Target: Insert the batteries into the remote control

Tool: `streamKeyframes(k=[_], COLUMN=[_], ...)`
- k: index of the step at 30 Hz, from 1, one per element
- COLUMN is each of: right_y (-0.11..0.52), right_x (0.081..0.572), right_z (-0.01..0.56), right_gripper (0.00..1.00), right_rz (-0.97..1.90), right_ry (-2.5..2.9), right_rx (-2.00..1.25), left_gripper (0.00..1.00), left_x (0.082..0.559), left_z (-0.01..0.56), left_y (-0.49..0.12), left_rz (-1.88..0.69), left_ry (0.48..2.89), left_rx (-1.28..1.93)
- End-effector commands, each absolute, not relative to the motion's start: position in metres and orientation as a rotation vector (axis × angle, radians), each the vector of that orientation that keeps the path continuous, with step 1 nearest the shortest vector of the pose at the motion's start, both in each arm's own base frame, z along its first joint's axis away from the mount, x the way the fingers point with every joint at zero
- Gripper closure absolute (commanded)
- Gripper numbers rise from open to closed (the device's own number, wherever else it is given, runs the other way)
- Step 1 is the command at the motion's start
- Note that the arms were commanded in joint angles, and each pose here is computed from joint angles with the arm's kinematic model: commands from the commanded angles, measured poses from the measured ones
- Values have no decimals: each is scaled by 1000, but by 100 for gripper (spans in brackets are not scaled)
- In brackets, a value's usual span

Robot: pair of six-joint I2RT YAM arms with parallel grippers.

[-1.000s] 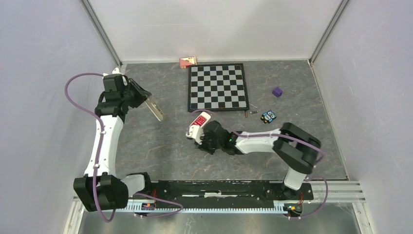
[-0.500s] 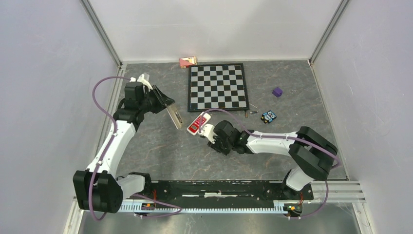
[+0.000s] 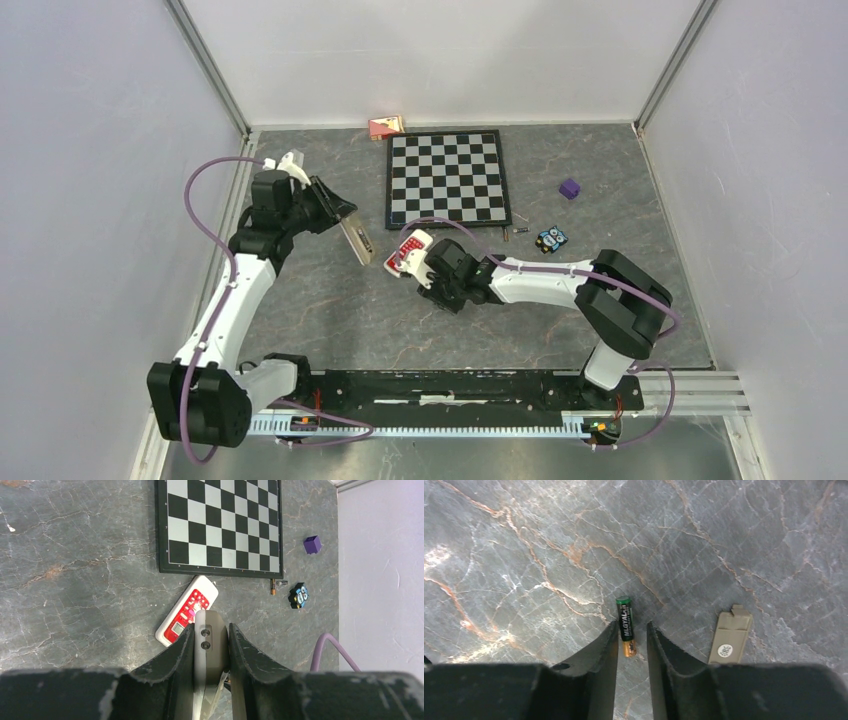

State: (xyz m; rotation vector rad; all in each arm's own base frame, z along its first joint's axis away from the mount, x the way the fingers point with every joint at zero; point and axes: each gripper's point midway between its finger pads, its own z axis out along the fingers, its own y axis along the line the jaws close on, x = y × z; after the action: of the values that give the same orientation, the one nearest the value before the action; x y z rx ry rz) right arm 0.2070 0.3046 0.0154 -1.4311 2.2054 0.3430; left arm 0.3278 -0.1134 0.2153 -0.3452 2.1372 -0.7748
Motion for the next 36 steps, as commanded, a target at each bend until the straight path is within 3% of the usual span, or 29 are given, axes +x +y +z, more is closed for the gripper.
streamKeyframes(k=[1, 3, 9, 14, 25, 36], right_y=[269, 267, 264, 274, 285, 306], right_x=[201, 198, 192, 208, 240, 232], right_z=[-3, -5, -12, 8, 91, 187], right_gripper=[64, 63, 90, 98, 100, 100], right_rz=[193, 192, 208, 236, 456, 721], right_ry=[2325, 2335, 2376, 2340, 2193, 2156], right_rx=[-1461, -1465, -1464, -1301, -917, -694], left_gripper=[98, 98, 98, 98, 98, 98], left_x=[327, 325, 320, 317, 309, 306], left_z=[232, 231, 228, 225, 201, 206], left_y=[-113, -115, -121, -126, -198, -260], left_rz=[-763, -774, -813, -848, -1063, -1345], left_ry=[2073, 2074, 2066, 2026, 1917, 1802], left_rx=[-256, -249, -217, -184, -121, -85])
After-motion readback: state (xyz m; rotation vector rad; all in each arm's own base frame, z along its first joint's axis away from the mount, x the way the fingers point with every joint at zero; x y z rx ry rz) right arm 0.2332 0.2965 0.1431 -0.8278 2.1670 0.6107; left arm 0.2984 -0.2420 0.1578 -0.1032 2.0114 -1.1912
